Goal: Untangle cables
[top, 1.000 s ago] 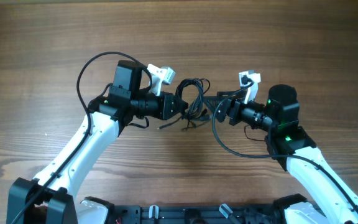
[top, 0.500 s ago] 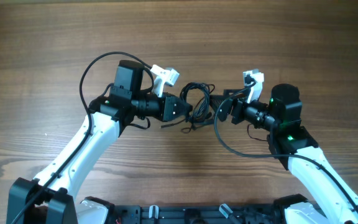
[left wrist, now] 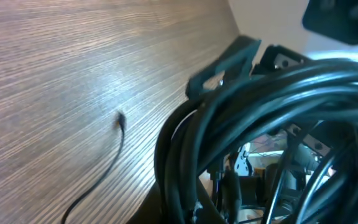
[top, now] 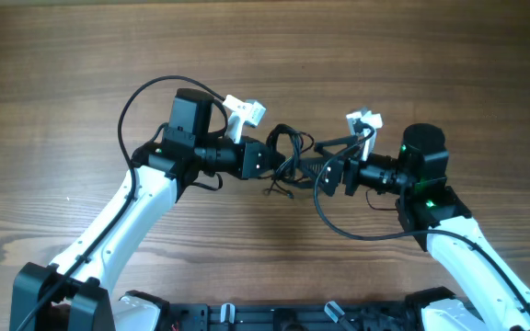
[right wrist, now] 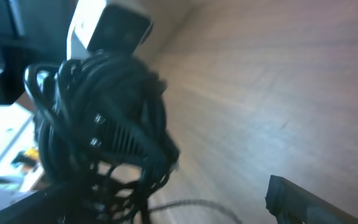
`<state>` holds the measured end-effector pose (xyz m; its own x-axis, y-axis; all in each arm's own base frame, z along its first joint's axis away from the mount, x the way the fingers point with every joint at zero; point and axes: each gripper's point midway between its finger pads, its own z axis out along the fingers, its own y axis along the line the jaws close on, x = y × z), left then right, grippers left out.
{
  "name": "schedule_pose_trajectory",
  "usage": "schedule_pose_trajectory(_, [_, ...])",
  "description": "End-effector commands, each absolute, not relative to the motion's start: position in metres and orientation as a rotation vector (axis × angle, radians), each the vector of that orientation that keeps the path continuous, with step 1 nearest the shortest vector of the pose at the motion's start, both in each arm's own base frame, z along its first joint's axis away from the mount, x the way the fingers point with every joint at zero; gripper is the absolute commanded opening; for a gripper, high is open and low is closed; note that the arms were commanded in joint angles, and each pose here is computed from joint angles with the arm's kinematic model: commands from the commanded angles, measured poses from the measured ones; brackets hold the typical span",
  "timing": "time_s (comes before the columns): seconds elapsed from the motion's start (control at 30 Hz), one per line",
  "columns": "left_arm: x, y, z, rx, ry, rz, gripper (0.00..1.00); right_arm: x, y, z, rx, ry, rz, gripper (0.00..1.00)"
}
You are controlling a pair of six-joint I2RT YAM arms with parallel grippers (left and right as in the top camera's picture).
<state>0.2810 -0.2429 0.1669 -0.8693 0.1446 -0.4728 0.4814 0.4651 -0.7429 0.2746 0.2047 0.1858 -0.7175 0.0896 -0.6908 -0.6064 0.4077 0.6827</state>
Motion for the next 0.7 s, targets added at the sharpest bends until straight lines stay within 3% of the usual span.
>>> schedule_pose_trajectory(0.0, [0.294, -0.243, 0.175, 0.502, 2.336, -1.317, 0.04, 0.26, 0.211, 0.192, -0.494, 1.995, 1.452, 0.98])
schedule_pose_trajectory(0.47, [0.291, -0.256, 0.177, 0.523, 2.325, -1.311, 0.04, 0.3, 0.182, 0.189, -0.313, 1.989, 1.251, 0.96])
schedule_pose_trajectory(0.67, [0.291, -0.243, 0.191, 0.583, 2.238, -1.426, 0.04, 0.298, 0.161, 0.201, -0.401, 1.905, 1.267, 0.99])
